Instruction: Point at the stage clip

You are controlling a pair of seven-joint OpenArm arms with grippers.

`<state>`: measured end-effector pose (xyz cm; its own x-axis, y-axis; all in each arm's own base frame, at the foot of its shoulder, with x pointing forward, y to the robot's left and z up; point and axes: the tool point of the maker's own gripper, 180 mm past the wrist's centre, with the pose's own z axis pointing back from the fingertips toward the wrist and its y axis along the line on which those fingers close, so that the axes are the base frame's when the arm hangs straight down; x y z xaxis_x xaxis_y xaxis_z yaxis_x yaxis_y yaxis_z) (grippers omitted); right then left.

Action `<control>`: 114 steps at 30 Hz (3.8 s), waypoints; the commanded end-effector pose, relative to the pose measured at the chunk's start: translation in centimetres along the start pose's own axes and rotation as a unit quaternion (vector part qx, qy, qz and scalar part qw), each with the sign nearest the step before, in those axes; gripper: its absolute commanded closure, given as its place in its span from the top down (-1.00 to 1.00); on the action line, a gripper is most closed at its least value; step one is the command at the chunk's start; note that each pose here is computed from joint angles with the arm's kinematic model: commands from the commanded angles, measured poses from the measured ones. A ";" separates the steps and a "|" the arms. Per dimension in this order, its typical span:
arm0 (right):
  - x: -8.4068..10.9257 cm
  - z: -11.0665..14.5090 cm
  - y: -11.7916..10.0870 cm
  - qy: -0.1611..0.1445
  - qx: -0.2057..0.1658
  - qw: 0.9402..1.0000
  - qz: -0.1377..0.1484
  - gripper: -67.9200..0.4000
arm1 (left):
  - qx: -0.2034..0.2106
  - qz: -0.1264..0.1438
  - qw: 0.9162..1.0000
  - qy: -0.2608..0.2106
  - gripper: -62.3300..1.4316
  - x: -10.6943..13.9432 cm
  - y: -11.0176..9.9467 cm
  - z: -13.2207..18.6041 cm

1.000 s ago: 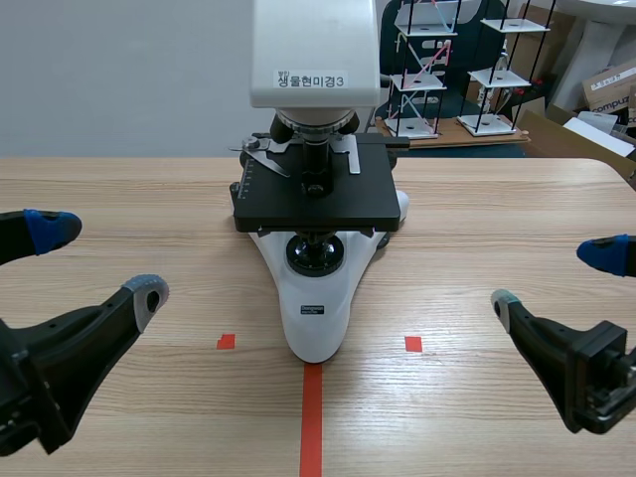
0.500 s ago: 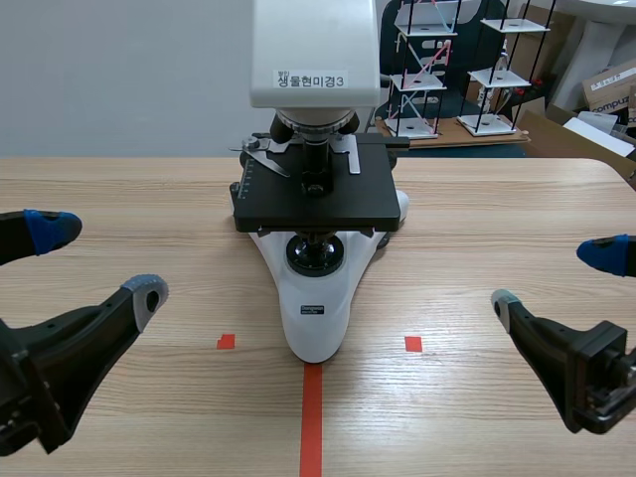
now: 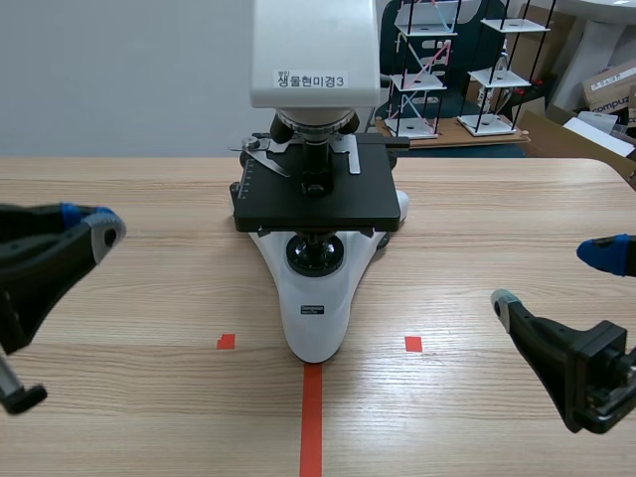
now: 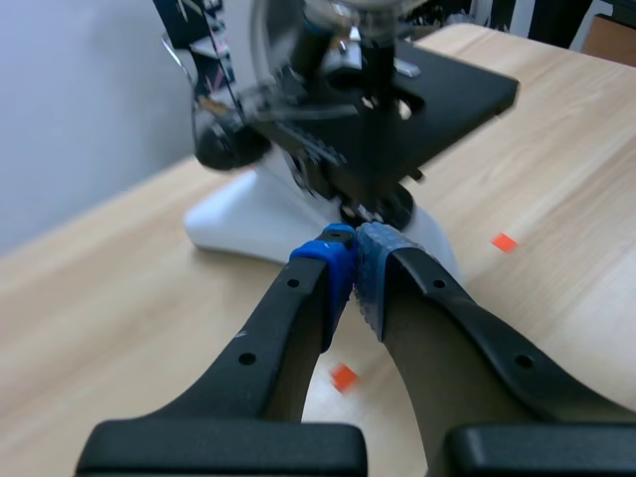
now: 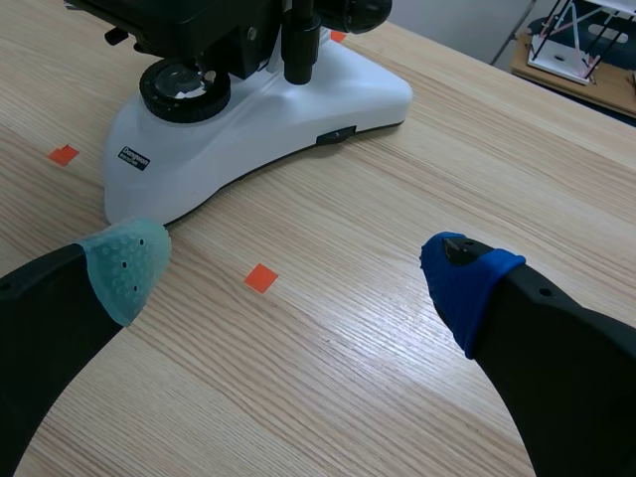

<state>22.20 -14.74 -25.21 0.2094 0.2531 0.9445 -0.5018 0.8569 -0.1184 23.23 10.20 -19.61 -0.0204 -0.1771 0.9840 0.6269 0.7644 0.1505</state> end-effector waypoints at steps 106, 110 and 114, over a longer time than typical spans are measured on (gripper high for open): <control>0.8 -0.2 0.0 -0.014 0.000 1.000 0.001 0.63 | -0.103 -0.113 0.988 0.016 -0.91 -0.8 4.6 -12.1; 0.8 -0.2 0.0 -0.014 0.000 1.000 0.001 0.63 | -0.103 -0.113 0.988 0.016 -0.91 -0.8 4.6 -12.1; 0.8 -0.2 0.0 -0.014 0.000 1.000 0.001 0.63 | -0.103 -0.113 0.988 0.016 -0.91 -0.8 4.6 -12.1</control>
<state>22.22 -14.78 -25.22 0.2099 0.2536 0.9442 -0.4996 0.8580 -0.1194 35.30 6.28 -21.94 -0.1307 -0.3628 0.9227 0.7621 0.5585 0.3276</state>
